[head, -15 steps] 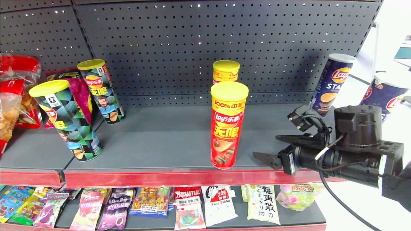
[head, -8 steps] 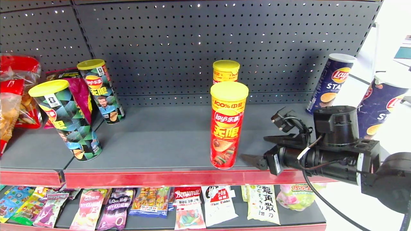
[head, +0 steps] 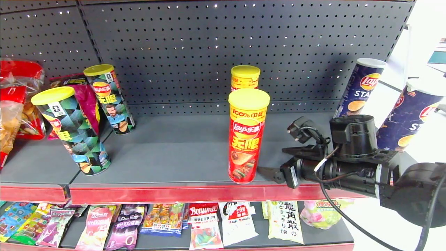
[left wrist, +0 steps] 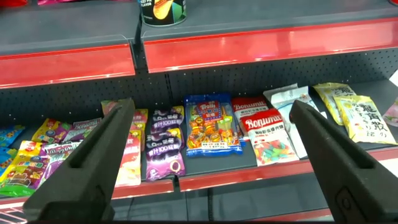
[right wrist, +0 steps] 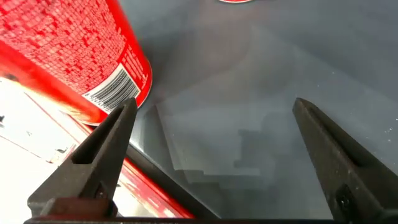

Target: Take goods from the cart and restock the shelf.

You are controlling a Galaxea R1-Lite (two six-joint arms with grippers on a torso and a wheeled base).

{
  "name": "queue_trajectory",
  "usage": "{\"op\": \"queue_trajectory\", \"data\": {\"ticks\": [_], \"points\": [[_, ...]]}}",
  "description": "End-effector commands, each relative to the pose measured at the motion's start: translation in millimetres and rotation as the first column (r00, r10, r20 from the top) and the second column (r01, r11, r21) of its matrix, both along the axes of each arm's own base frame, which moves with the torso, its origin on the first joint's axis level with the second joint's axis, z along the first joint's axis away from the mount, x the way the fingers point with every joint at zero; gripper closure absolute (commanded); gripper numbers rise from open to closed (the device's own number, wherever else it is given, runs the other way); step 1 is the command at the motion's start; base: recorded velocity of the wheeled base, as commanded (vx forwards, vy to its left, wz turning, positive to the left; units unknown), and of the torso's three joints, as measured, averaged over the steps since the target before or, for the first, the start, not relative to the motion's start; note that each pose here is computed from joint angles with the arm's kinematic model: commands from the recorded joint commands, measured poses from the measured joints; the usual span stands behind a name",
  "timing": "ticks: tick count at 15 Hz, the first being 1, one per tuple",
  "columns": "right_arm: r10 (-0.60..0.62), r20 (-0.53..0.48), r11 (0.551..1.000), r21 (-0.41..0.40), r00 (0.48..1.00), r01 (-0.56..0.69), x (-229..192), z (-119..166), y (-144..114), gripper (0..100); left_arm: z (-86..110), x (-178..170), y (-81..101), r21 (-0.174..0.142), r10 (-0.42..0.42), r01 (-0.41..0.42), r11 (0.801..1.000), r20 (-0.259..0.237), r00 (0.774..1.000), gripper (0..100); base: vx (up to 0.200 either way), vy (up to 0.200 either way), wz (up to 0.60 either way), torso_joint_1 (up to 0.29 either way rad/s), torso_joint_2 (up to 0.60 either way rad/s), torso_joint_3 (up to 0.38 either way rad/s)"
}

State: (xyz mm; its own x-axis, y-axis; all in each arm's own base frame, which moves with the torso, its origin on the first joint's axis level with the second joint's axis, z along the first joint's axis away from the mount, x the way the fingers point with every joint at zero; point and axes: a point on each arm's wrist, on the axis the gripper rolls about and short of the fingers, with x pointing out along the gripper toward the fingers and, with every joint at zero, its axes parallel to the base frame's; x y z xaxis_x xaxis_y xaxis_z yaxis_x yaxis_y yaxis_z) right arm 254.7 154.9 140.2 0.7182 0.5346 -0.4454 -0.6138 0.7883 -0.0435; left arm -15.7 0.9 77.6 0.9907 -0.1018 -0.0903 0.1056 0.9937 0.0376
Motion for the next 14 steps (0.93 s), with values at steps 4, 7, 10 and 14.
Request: {"op": "queue_trajectory", "data": {"ticks": [4,7,10,14], "points": [[0.003,0.002,1.000,0.001,1.000,-0.003,1.8,0.1,1.8,0,-0.1,0.2,0.0,-0.001,0.000,0.000,1.000,-0.003,1.000,0,0.000,0.000,0.00,0.000,0.00,0.000],[0.004,0.006,1.000,0.005,1.000,-0.004,3.7,1.4,3.0,0,-0.1,0.2,0.0,-0.001,0.000,0.000,1.000,-0.003,1.000,0,0.000,0.000,0.00,0.000,0.00,0.000],[0.023,0.009,1.000,0.007,1.000,-0.023,1.5,1.9,9.2,0,0.0,0.2,0.0,-0.001,0.000,0.000,1.000,-0.002,1.000,0,0.000,0.000,0.00,0.000,0.00,0.000],[0.033,0.014,0.999,0.010,0.999,-0.033,2.6,3.0,13.3,0,-0.1,0.2,0.0,-0.001,0.000,0.000,1.000,-0.003,1.000,0,0.000,0.000,0.00,0.000,0.00,0.000]]}}
